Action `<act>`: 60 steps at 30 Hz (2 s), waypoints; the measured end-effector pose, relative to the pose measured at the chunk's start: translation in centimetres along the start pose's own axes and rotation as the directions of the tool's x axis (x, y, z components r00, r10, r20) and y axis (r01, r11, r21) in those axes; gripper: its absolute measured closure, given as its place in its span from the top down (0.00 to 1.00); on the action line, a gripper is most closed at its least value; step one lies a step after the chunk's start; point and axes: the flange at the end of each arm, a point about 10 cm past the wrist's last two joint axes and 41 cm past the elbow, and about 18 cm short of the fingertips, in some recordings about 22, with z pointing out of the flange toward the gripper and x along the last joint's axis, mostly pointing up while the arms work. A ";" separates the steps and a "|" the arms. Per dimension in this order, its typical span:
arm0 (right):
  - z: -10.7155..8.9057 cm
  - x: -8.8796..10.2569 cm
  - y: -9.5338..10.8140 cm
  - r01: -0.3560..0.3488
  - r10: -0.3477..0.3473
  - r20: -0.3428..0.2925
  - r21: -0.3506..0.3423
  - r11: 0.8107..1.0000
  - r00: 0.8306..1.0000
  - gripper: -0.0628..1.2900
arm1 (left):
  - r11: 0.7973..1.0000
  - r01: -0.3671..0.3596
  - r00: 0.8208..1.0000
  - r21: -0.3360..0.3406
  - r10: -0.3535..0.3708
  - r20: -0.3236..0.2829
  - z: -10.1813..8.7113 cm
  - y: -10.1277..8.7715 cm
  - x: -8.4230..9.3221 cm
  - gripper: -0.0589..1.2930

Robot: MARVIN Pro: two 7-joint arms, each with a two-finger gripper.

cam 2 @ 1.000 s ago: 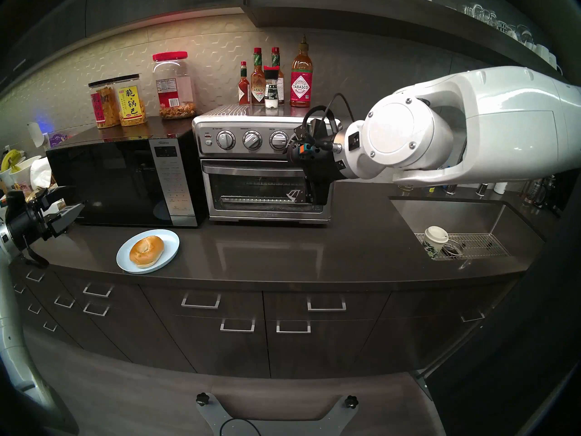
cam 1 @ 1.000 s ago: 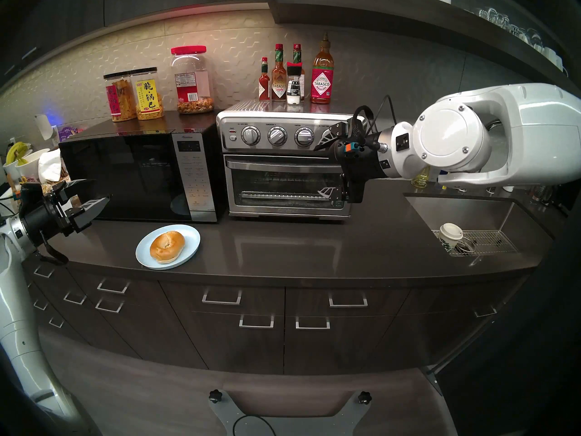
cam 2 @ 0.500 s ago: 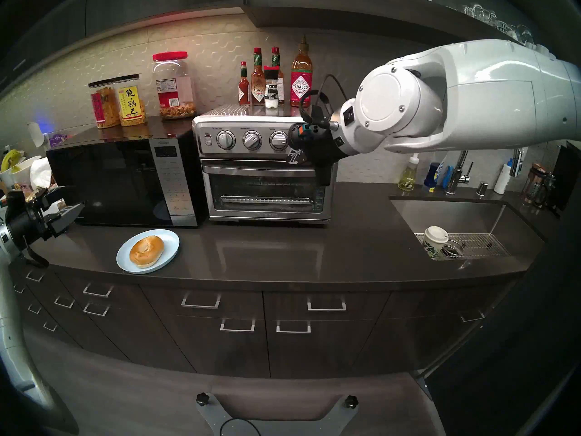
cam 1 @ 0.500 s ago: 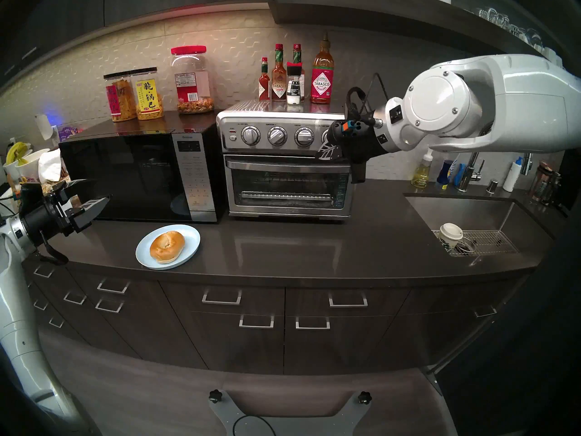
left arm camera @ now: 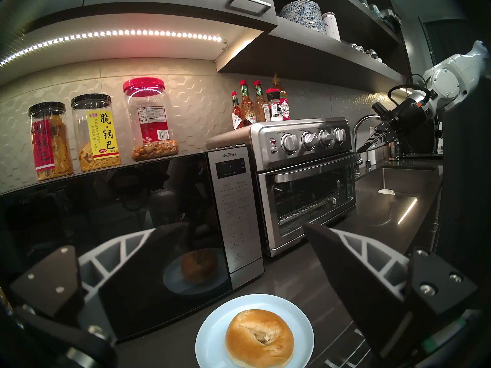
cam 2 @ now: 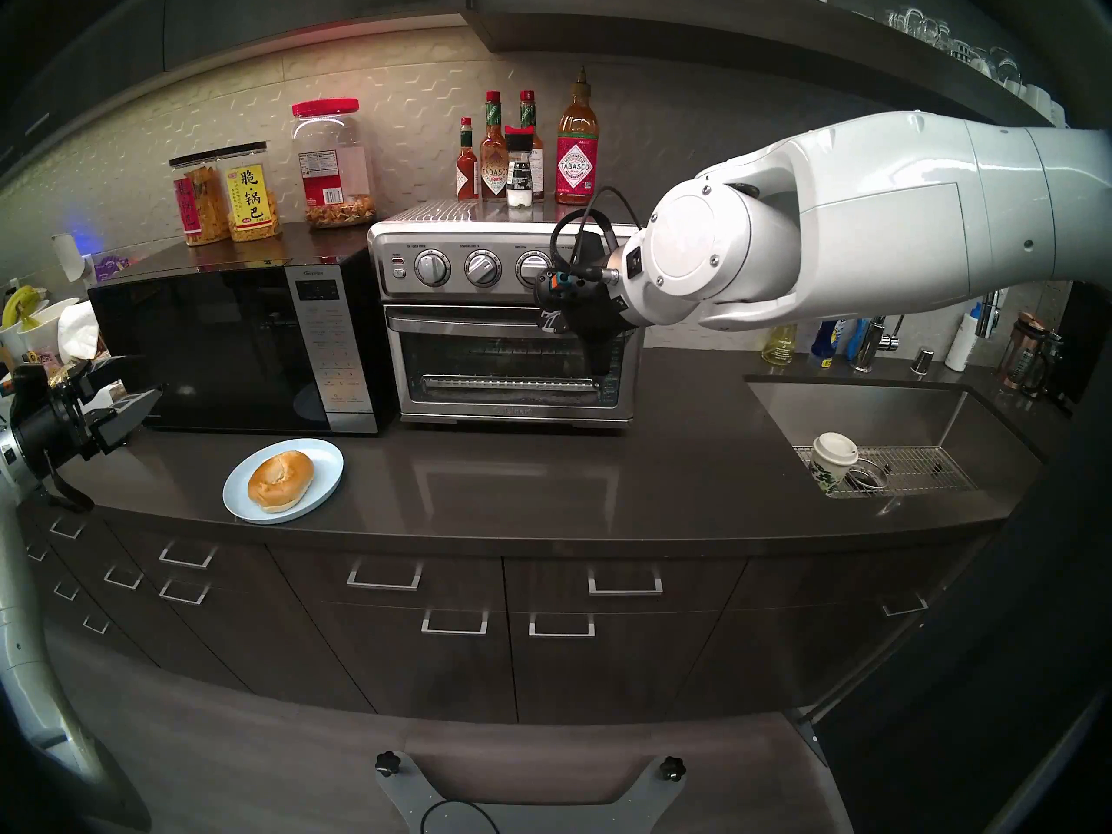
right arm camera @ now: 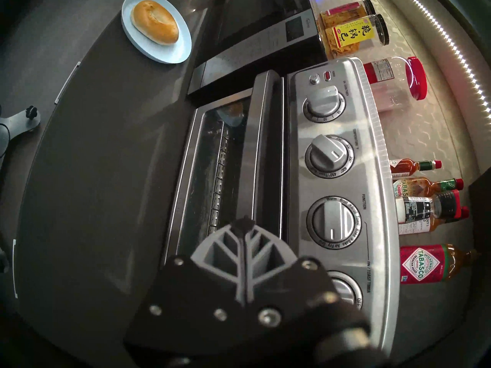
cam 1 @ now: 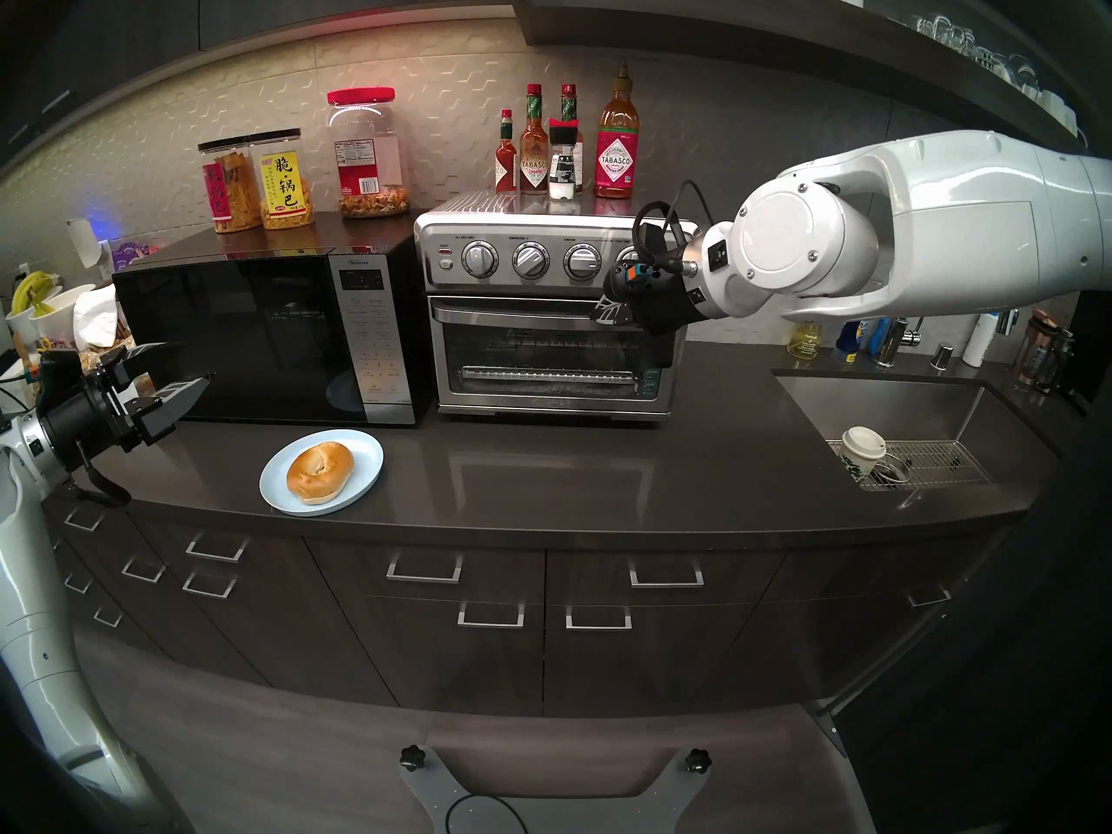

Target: Open the oven and place the bagel inside on the rack

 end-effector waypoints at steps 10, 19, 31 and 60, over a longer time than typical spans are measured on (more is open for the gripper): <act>1.1 -0.1 -0.6 -0.025 0.026 0.017 -0.048 0.999 1.000 0.03 | 1.000 0.000 1.000 0.000 0.000 0.000 0.0 0.0 0.0 0.97; 1.8 0.1 -0.3 -0.032 0.034 0.022 -0.078 0.996 0.999 0.03 | 1.000 0.000 1.000 0.000 0.000 0.000 0.0 0.0 0.0 0.97; 3.1 0.0 1.3 -0.026 0.030 0.039 -0.100 0.995 0.999 0.03 | 1.000 0.000 1.000 0.000 0.000 0.000 0.0 0.0 0.0 0.97; 7.1 -0.8 4.0 0.103 -0.117 0.123 0.112 0.988 0.986 0.03 | 1.000 0.000 1.000 0.000 0.000 0.000 0.0 0.0 0.0 0.97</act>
